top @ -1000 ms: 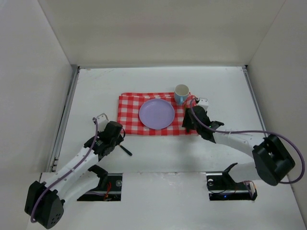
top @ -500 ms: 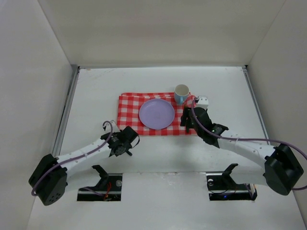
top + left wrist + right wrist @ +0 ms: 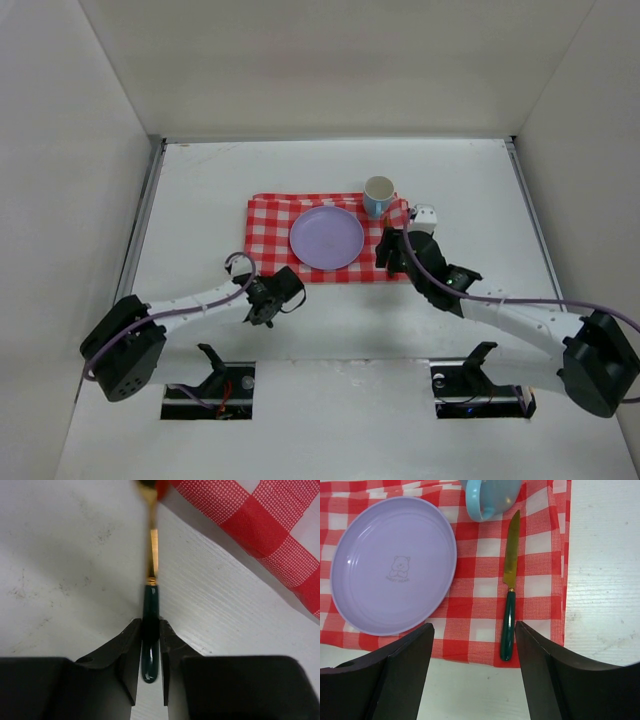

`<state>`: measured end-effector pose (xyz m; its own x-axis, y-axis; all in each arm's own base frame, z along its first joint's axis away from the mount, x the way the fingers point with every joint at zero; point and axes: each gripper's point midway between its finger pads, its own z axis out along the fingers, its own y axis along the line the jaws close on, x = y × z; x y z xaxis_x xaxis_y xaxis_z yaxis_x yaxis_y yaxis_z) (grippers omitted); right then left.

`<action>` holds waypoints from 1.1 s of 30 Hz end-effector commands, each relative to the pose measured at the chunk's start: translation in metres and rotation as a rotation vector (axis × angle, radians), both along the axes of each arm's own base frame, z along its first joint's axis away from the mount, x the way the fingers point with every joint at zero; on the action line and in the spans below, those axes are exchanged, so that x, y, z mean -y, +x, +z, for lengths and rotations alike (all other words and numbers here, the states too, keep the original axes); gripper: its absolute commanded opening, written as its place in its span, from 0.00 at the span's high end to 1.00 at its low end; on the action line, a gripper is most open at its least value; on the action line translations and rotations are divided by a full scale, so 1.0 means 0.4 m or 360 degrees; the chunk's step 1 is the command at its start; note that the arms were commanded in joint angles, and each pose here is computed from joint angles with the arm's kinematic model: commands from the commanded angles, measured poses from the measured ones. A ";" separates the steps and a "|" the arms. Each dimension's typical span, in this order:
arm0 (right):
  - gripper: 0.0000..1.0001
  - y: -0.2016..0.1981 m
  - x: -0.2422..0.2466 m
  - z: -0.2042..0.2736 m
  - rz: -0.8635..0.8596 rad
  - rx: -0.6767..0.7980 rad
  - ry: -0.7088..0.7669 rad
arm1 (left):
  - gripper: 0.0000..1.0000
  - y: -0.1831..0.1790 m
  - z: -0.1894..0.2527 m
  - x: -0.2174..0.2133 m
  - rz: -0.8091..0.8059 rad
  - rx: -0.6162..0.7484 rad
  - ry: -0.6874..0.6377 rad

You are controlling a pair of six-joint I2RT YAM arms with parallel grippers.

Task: Set the dinner table for one person

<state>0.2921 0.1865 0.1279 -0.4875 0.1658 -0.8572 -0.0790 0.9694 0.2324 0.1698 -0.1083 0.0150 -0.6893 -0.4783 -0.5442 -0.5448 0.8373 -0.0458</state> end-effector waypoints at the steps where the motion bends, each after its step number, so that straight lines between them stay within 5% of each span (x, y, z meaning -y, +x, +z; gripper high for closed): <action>1: 0.28 0.008 -0.005 0.047 -0.0012 0.0102 0.0086 | 0.90 -0.041 -0.017 -0.021 0.0038 -0.0059 0.0005; 6: 0.27 0.010 0.004 0.047 -0.0029 0.0105 0.0093 | 1.00 -0.076 0.001 -0.024 -0.0027 -0.0067 -0.0017; 12: 0.26 0.014 0.013 0.040 -0.0052 0.0100 0.0088 | 1.00 -0.073 0.121 -0.075 -0.0105 0.0084 0.0198; 18: 0.26 0.020 0.037 0.045 -0.0107 0.0124 0.0129 | 1.00 -0.002 0.301 -0.091 -0.0209 0.0402 0.0374; 23: 0.26 0.028 0.058 0.049 -0.0158 0.0145 0.0176 | 0.99 0.101 0.412 0.008 -0.0572 0.0540 0.0476; 27: 0.26 0.028 0.066 0.050 -0.0174 0.0154 0.0177 | 0.99 0.174 0.395 0.147 -0.0986 0.0536 0.0228; 33: 0.26 0.029 0.085 0.054 -0.0212 0.0176 0.0202 | 0.98 0.261 0.316 0.156 -0.0996 0.0485 0.0028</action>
<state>0.2958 0.1559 0.1321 -0.4281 0.2710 -0.8621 0.0017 0.9542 0.2991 0.2578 -0.1482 0.1428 -0.6566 -0.1046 -0.7470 -0.0840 0.9943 -0.0655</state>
